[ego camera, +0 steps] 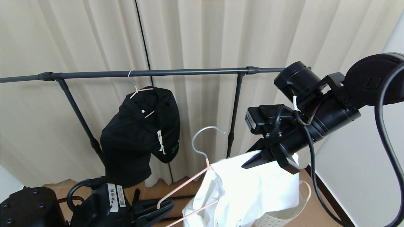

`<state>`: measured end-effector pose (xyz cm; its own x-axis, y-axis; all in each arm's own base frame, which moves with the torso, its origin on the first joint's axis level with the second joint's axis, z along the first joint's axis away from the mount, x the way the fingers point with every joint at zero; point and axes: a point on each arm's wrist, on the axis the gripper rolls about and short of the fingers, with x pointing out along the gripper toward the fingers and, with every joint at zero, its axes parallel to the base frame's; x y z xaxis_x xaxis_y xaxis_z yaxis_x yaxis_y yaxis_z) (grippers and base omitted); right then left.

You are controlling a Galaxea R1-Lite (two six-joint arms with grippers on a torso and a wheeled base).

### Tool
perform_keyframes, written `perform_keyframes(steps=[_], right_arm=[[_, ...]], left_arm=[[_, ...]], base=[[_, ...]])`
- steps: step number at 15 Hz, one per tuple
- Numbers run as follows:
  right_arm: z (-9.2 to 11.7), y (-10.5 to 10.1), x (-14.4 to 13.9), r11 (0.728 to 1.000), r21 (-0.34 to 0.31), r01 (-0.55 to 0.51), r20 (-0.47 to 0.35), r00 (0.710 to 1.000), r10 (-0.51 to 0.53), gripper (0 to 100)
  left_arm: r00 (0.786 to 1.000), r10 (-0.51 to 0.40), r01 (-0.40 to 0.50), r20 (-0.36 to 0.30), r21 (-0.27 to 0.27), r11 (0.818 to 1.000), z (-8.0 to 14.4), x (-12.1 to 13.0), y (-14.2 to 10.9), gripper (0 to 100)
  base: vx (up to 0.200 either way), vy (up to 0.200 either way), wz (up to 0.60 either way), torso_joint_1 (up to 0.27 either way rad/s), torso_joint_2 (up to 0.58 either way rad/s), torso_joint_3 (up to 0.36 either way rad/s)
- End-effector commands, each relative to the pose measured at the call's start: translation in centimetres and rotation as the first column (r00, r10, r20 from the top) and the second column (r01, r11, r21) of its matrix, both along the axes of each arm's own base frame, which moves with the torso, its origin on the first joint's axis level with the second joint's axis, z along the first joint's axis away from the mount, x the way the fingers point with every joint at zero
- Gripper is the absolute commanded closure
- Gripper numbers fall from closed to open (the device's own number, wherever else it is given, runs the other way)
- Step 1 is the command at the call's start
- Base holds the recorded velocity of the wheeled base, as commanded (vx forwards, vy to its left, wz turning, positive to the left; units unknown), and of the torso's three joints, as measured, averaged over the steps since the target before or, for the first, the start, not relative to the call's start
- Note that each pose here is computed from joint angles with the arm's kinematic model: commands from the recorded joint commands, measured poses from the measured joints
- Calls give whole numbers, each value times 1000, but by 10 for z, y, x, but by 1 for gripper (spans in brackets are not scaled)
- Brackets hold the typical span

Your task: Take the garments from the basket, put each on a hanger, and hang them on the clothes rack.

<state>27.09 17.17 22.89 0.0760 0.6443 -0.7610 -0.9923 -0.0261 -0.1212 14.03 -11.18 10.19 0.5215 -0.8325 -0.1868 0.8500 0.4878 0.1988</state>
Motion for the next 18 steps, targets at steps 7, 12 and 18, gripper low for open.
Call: perform_keyframes(steps=[7, 12, 18], right_arm=[[2, 5, -7, 1000, 0, -24, 3, 1000, 24, 100], [6, -1, -17, 1000, 3, -24, 7, 1000, 24, 100], [7, -6, -24, 1000, -6, -14, 17, 1000, 14, 100]], left_arm=[[1000, 1, -1, 2, 0, 1000, 0, 0, 0, 100], [1000, 0, 0, 4, 1, 1000, 0, 0, 0, 0], [1000, 3, -3, 10, -22, 1000, 4, -1, 2, 0]], base=[[0, 0, 0, 0, 0, 0], [0, 0, 0, 0, 0, 0], [0, 0, 0, 0, 0, 0]])
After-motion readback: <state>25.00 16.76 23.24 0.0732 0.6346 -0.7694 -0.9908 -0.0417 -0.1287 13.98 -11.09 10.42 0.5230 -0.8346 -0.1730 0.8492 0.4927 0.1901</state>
